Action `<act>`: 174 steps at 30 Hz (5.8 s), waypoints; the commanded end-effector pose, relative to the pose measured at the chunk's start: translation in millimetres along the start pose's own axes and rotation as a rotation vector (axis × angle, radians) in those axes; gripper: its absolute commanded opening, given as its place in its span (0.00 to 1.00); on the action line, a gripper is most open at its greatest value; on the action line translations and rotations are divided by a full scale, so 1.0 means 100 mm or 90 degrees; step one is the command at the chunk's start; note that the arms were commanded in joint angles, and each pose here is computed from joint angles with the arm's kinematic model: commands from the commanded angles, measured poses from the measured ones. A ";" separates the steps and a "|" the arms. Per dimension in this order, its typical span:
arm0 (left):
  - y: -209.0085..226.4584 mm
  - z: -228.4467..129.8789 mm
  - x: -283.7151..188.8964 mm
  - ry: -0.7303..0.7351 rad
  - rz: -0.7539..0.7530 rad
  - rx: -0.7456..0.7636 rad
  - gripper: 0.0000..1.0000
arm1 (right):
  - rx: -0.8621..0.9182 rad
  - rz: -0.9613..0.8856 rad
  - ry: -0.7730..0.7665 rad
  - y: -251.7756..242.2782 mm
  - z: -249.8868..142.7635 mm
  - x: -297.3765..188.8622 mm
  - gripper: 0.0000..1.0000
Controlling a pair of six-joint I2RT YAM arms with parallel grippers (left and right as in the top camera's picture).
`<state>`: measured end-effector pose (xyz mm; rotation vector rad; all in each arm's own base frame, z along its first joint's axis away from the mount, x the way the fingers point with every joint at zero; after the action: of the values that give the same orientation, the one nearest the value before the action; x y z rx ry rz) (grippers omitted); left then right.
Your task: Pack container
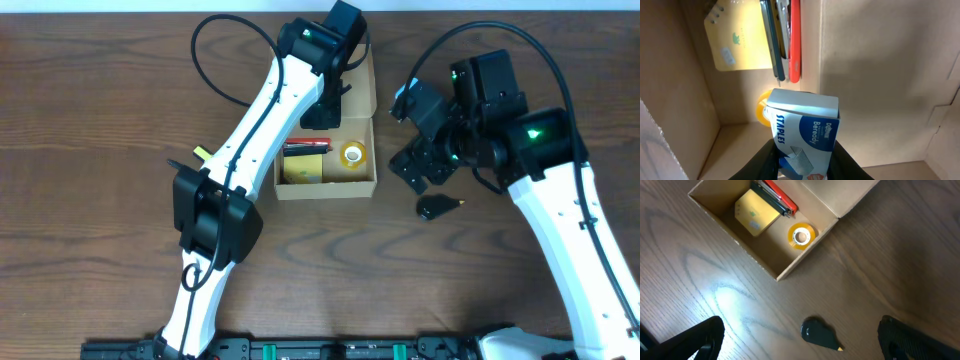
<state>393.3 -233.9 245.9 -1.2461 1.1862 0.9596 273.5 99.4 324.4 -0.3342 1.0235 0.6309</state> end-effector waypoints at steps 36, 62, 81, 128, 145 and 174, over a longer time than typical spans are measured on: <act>0.28 -0.06 -0.10 -0.148 0.030 0.018 0.29 | 0.008 0.000 -0.002 0.01 -0.03 -0.06 0.99; 0.35 0.03 0.51 -0.006 -0.143 -0.021 0.26 | 0.011 0.005 0.013 0.02 -0.07 -0.06 0.99; 0.33 -0.10 0.67 0.084 -0.108 -0.012 0.30 | 0.011 0.005 0.013 0.02 -0.07 -0.06 0.99; 0.61 -0.32 0.67 0.224 0.033 0.016 0.24 | 0.011 0.005 0.013 0.02 -0.07 -0.06 0.99; 0.69 -0.23 0.68 0.188 0.071 0.004 0.27 | 0.011 0.005 0.013 0.02 -0.07 -0.06 0.99; 0.62 -0.32 0.91 0.226 0.072 0.008 0.43 | 0.011 0.005 0.013 0.02 -0.07 -0.06 0.99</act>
<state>344.3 -268.5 155.3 -1.3553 1.5495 0.7471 268.7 98.0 321.9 -0.3332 1.0628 0.6333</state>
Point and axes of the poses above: each gripper's point midway between its finger pads, its own x axis out along the fingers, its own y axis along the line the jaws close on, z = x × y, the point moved 10 cm from there along -x, back along the fingers, and after that the axes turned 6 degrees about x, right-handed, at the moved point
